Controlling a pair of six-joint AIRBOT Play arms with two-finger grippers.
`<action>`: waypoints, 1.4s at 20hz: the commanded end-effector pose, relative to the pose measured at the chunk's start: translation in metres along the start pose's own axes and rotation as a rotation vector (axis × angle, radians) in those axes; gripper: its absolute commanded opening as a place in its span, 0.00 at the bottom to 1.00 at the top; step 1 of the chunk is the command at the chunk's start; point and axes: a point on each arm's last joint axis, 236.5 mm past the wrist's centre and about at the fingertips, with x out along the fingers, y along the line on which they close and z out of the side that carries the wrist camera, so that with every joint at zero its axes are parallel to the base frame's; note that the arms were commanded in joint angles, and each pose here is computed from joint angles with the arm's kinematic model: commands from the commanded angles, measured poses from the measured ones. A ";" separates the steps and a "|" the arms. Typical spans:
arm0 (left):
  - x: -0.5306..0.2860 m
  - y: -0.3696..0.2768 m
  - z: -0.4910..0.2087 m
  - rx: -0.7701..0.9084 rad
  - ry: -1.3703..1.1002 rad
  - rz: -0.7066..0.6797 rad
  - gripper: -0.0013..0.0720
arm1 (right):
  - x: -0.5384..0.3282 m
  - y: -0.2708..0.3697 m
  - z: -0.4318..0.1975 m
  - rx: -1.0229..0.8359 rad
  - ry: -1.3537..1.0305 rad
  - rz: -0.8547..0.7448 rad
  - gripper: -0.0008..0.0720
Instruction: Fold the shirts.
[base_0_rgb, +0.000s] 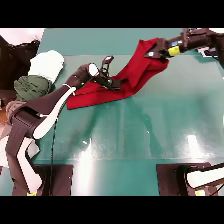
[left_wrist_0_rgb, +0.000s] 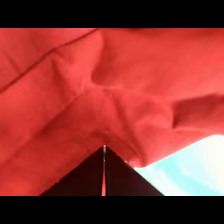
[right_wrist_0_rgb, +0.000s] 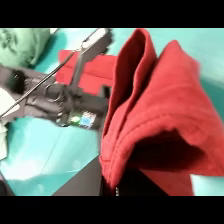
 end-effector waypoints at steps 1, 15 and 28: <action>-0.026 0.015 0.013 0.007 0.021 0.022 0.05 | 0.027 0.031 0.004 -0.034 0.024 0.043 0.03; -0.344 0.107 0.066 0.041 -0.272 0.396 0.05 | 0.177 0.124 -0.010 -0.181 -0.033 0.174 0.03; -0.356 0.102 0.045 0.037 -0.209 0.402 0.05 | 0.255 0.170 -0.073 -0.439 0.033 0.274 0.74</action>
